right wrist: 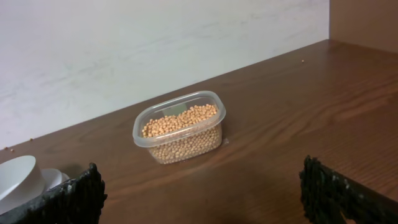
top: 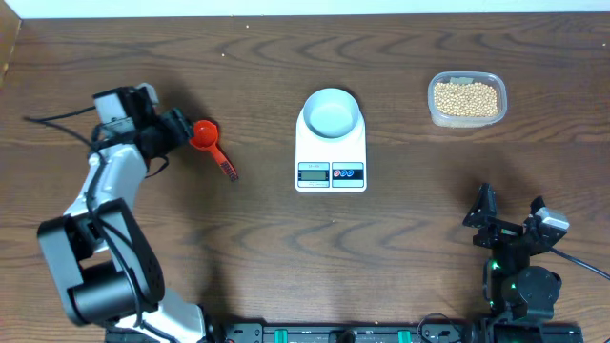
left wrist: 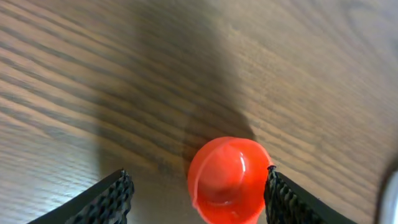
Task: Scoop item into bowl and weigh 50g on scale
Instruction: 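Reach the left gripper toward the red scoop's handle, then close the left gripper on the red scoop and lift it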
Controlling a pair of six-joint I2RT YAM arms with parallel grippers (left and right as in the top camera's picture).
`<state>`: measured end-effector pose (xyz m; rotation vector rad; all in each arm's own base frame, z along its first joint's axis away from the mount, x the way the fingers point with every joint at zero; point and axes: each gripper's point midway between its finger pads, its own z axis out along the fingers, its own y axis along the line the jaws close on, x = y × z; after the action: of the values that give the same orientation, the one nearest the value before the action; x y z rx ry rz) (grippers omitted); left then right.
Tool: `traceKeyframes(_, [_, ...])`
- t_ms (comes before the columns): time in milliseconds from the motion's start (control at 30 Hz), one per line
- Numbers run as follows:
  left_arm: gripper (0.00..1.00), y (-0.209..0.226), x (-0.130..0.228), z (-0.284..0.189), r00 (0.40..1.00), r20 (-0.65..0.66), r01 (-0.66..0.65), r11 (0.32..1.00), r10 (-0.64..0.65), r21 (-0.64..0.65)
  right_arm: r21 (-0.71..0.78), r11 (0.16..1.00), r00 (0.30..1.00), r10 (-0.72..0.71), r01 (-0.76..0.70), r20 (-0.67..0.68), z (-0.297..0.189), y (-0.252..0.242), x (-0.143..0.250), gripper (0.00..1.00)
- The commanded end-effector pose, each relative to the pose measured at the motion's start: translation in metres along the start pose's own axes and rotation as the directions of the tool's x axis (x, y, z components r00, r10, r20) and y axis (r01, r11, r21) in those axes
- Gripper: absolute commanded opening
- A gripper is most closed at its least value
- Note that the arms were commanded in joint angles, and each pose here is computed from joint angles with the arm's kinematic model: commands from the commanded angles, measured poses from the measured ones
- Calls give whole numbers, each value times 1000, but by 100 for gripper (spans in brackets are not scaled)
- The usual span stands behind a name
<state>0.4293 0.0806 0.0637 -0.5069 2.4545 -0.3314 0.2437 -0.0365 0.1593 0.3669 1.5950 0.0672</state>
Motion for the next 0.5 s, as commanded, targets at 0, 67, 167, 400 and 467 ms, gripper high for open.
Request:
traceKeyframes(0, [68,0,-4,10,1000,10,-17,998,18,-61,-4,1000,1000,-13,13,-1,0,1,1,99])
traceKeyframes(67, [64,-2,-1,15,1000,3,-24,998,25,-57,-4,1000,1000,-13,13,-1,0,1,1,99])
traceKeyframes(167, [58,-2,6,23,1000,-18,-27,998,26,-57,-4,1000,1000,-13,13,-1,0,1,1,99])
traceKeyframes(400, [52,6,23,40,997,-74,-13,998,8,-68,-4,1000,1000,-13,13,-1,0,1,1,99])
traceKeyframes(467, [51,7,26,43,996,-84,-6,997,0,-71,-4,1000,1000,-13,13,-1,0,1,1,99])
